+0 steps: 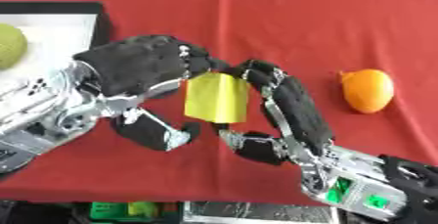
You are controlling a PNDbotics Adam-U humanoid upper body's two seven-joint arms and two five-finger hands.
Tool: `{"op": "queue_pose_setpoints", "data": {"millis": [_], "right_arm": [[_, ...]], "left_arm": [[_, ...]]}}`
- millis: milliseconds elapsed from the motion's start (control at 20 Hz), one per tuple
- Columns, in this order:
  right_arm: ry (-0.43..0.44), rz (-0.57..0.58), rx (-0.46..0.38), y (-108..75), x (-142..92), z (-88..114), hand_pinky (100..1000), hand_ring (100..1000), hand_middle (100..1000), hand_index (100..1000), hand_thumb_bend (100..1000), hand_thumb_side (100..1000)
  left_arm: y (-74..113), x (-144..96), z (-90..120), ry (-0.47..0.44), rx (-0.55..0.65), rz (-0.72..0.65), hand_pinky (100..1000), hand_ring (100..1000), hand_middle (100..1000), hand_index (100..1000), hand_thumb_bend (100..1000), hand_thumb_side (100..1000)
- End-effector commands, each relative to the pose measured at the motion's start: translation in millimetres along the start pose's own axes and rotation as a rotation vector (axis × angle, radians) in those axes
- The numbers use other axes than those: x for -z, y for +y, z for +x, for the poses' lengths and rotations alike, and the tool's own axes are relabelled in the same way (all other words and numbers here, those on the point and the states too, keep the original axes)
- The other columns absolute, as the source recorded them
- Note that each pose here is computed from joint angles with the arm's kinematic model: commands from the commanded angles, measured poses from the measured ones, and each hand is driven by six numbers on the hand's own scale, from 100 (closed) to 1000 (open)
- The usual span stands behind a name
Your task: Pick up the objects with one hand, pass them to the other hand, and then place them into the box on the other side of the table.
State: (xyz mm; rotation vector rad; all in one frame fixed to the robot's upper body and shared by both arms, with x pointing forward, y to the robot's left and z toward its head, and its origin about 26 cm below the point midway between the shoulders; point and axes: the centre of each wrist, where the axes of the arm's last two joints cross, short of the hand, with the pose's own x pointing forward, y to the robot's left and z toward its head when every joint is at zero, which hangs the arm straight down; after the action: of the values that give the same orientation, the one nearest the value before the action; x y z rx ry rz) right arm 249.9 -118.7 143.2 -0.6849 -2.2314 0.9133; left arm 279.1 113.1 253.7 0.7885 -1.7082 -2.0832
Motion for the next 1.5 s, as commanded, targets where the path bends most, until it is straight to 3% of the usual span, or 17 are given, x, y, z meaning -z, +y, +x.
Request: {"op": "queue_pose_setpoints", "data": {"millis": [50, 300, 800, 1500], "right_arm": [[-0.029, -0.022, -0.009, -7.3, 3.5, 0.1, 159, 615, 425, 508, 134, 100], [-0.039, -0.017, -0.016, -7.2, 3.4, 0.2, 154, 614, 425, 509, 106, 100], [-0.056, 0.013, 0.014, -4.0, 0.1, 1.9, 149, 609, 431, 508, 100, 100], [-0.089, 0.042, 0.075, -3.5, -2.1, 0.8, 139, 592, 409, 513, 100, 100]], "left_arm": [[6.6, -1.7, 1.2, 0.020, 0.047, 0.046, 911, 829, 797, 990, 399, 357], [5.4, -0.6, 3.3, 0.043, 0.087, 0.064, 913, 835, 800, 992, 441, 387], [2.8, 1.6, 7.1, 0.046, 0.090, 0.094, 874, 801, 754, 935, 360, 356], [-5.0, 7.9, 8.9, 0.025, 0.107, 0.109, 860, 786, 731, 893, 369, 384]]}}
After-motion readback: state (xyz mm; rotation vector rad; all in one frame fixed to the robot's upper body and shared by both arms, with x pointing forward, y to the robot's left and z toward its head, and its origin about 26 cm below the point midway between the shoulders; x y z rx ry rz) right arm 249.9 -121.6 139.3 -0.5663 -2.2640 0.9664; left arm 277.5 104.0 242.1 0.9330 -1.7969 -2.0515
